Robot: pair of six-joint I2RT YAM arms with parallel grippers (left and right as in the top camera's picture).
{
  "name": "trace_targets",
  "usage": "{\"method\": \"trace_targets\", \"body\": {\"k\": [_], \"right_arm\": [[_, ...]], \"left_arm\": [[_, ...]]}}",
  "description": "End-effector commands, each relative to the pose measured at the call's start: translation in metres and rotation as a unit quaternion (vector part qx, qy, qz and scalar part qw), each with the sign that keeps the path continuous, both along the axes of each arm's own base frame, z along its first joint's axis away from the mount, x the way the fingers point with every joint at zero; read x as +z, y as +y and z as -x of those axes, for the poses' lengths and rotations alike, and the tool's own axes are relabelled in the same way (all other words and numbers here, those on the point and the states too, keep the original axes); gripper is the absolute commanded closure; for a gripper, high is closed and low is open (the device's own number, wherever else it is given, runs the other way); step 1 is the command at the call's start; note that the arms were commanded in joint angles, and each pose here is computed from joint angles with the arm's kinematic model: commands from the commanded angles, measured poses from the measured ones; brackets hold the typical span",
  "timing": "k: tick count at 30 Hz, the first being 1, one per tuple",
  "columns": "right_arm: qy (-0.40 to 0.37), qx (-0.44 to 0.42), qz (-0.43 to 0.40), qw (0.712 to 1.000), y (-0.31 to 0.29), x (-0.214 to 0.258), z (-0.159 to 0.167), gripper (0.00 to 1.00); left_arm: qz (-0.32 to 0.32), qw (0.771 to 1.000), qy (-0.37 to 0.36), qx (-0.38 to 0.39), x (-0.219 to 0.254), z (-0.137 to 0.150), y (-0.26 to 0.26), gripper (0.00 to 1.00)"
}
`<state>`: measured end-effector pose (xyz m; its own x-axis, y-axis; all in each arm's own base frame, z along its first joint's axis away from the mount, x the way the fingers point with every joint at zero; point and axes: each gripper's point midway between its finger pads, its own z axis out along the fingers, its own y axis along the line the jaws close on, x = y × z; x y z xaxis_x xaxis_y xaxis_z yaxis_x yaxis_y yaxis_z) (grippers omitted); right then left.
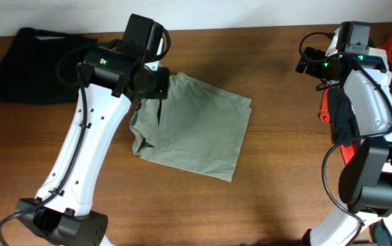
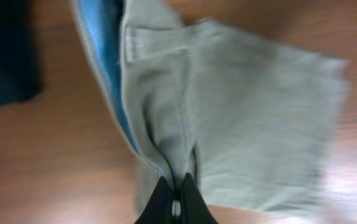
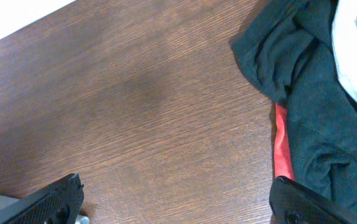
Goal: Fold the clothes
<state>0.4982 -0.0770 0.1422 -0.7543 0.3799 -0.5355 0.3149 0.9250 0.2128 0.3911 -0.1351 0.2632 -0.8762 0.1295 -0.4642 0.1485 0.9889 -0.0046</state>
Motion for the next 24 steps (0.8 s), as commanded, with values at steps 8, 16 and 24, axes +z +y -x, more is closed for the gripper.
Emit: {"method": "trace_targets", "body": {"k": [8, 16, 24], "right_arm": [[-0.015, -0.001, 0.000, 1.000, 0.002, 0.014, -0.001, 0.01], [-0.015, -0.001, 0.000, 1.000, 0.002, 0.014, -0.001, 0.01], [-0.015, -0.001, 0.000, 1.000, 0.002, 0.014, -0.001, 0.01]], "left_arm": [[-0.151, 0.948, 0.029, 0.277, 0.027, 0.033, 0.199, 1.00], [-0.073, 0.967, 0.021, 0.241, 0.038, 0.021, 0.174, 1.00], [-0.087, 0.974, 0.142, 0.153, -0.072, -0.029, 0.103, 1.00]]}}
